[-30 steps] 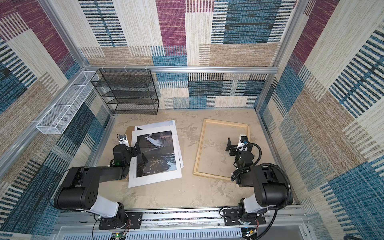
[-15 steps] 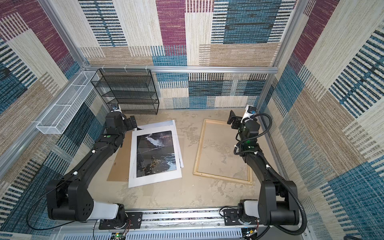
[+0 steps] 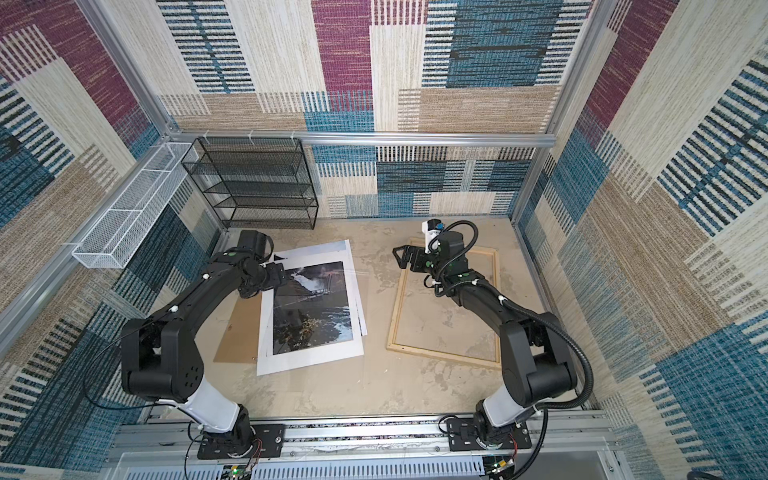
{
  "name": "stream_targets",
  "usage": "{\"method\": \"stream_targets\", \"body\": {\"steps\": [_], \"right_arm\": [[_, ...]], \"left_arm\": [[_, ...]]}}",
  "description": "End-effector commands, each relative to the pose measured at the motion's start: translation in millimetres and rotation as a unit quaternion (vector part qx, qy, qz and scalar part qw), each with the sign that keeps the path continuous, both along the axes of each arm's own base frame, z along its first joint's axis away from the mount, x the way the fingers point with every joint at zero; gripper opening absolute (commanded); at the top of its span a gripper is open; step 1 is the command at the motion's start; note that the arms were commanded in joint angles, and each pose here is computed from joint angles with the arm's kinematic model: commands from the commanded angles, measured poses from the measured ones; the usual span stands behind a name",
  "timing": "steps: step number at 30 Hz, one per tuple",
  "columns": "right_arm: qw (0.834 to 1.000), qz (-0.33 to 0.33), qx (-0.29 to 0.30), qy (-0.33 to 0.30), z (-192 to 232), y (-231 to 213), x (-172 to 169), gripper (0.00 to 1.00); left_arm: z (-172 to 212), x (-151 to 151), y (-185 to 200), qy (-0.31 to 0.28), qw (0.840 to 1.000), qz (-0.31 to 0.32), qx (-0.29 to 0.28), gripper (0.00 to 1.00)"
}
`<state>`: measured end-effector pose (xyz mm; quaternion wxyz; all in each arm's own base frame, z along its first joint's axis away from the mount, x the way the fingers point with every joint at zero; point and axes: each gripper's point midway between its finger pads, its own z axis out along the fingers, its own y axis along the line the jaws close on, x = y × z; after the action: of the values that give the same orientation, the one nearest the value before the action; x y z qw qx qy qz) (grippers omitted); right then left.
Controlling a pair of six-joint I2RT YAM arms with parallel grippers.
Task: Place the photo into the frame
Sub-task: 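Reach the left gripper to the clear sheet while the right gripper reaches across to it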
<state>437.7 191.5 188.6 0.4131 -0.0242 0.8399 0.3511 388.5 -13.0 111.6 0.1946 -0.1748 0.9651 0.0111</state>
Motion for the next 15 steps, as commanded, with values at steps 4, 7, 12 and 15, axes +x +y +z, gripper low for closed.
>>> {"method": "stream_targets", "body": {"steps": [4, 7, 12, 15], "right_arm": [[0.988, 0.069, 0.016, 0.135, -46.7, 40.4, -23.7, 1.00], [0.986, 0.080, 0.008, 0.149, -53.5, 52.9, -31.9, 1.00], [0.980, 0.094, 0.003, 0.176, -68.5, 72.9, -40.4, 0.97], [0.976, 0.103, 0.002, 0.191, -77.1, 83.7, -43.6, 0.95]], "left_arm": [[-37.9, -33.6, -17.6, 0.107, 0.993, 0.008, -0.051, 0.82], [-45.3, -38.1, -18.0, 0.119, 0.992, 0.011, -0.051, 0.81], [-54.4, -39.8, -20.8, 0.133, 0.990, 0.008, -0.049, 0.79], [-60.0, -39.6, -22.3, 0.139, 0.989, 0.005, -0.049, 0.78]]}}
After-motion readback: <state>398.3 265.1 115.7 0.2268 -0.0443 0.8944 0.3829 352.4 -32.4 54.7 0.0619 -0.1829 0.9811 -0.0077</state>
